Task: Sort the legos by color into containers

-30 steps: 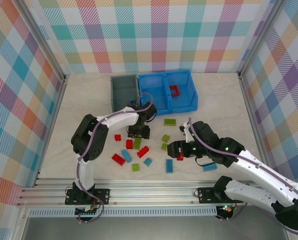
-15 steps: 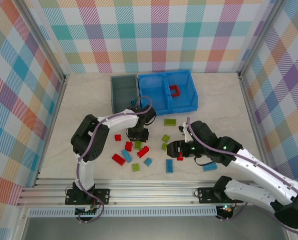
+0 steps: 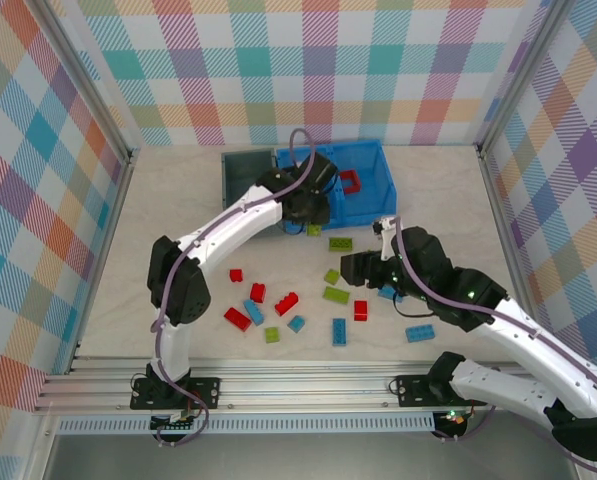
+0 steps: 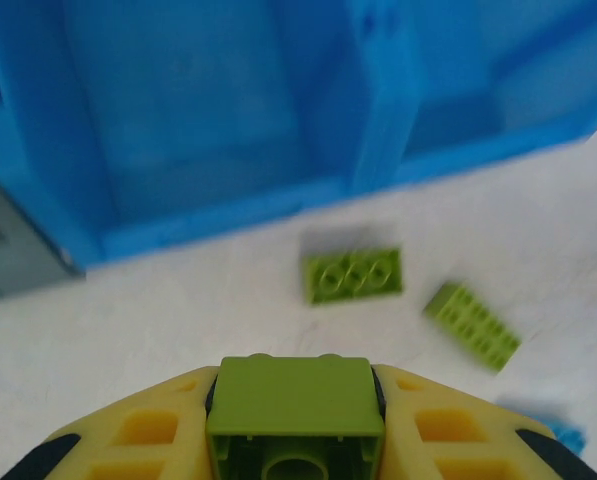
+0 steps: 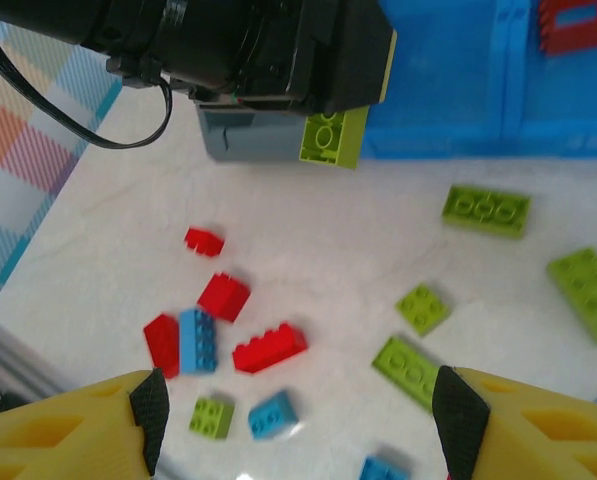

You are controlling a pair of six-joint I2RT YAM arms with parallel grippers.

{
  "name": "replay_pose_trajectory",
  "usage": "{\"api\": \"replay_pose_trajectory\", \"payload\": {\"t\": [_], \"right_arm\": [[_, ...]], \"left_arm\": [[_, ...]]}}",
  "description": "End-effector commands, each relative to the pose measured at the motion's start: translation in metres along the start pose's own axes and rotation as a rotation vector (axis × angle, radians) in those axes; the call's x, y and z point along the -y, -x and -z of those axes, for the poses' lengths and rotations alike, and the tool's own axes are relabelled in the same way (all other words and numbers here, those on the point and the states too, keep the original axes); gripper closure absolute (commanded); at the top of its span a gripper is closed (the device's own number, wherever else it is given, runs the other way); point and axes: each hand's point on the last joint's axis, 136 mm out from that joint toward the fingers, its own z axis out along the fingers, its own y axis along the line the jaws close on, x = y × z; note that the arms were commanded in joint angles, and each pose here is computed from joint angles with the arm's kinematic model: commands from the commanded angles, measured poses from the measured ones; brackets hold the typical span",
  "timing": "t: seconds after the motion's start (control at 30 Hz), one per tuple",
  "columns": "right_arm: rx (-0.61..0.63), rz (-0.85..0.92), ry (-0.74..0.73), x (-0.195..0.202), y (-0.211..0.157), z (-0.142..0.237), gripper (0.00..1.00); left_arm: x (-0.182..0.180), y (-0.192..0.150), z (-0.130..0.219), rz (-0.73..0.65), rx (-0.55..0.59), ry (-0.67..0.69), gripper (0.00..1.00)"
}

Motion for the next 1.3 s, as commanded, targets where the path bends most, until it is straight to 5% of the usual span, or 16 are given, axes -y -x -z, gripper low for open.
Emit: {"api": "replay_pose_trajectory", "payload": {"t": [0.0,0.3,0.43,0.57,0.8,1.0,1.27], "right_arm": [[0.126,0.028,-0.027,-0.001,0.033,-0.002,0.28],[0.120,0.016,-0.014,-0.004,0.031,-0.010,0.28],[0.076,0.004,-0.031,0.002,0.018,-0.015,0.28],[0.042,-0.007,-0.062,0.011,0.006,-0.019,0.27],[-0.227,-0.127,-0.326,0.062,-0.059,-0.020,0.29],[-0.622,-0.225,-0.381,0.078,-0.162,-0.027,0.30],[-0.712,-0.193,-0.378,0.084,-0.192,-0.059,0.32]], "left_arm": [[-0.027,0.009,-0.044,0.012,-0.018,0.131,0.71],[-0.047,0.048,-0.105,0.098,0.006,0.137,0.69],[-0.043,0.051,-0.111,0.105,-0.006,0.105,0.57],[-0.039,0.052,-0.098,0.107,-0.010,0.083,0.41],[-0.004,0.064,-0.019,0.103,0.069,-0.038,0.37],[0.020,-0.006,0.058,0.055,0.111,-0.154,0.33],[0.000,-0.147,0.116,0.039,0.089,-0.306,0.28]]}}
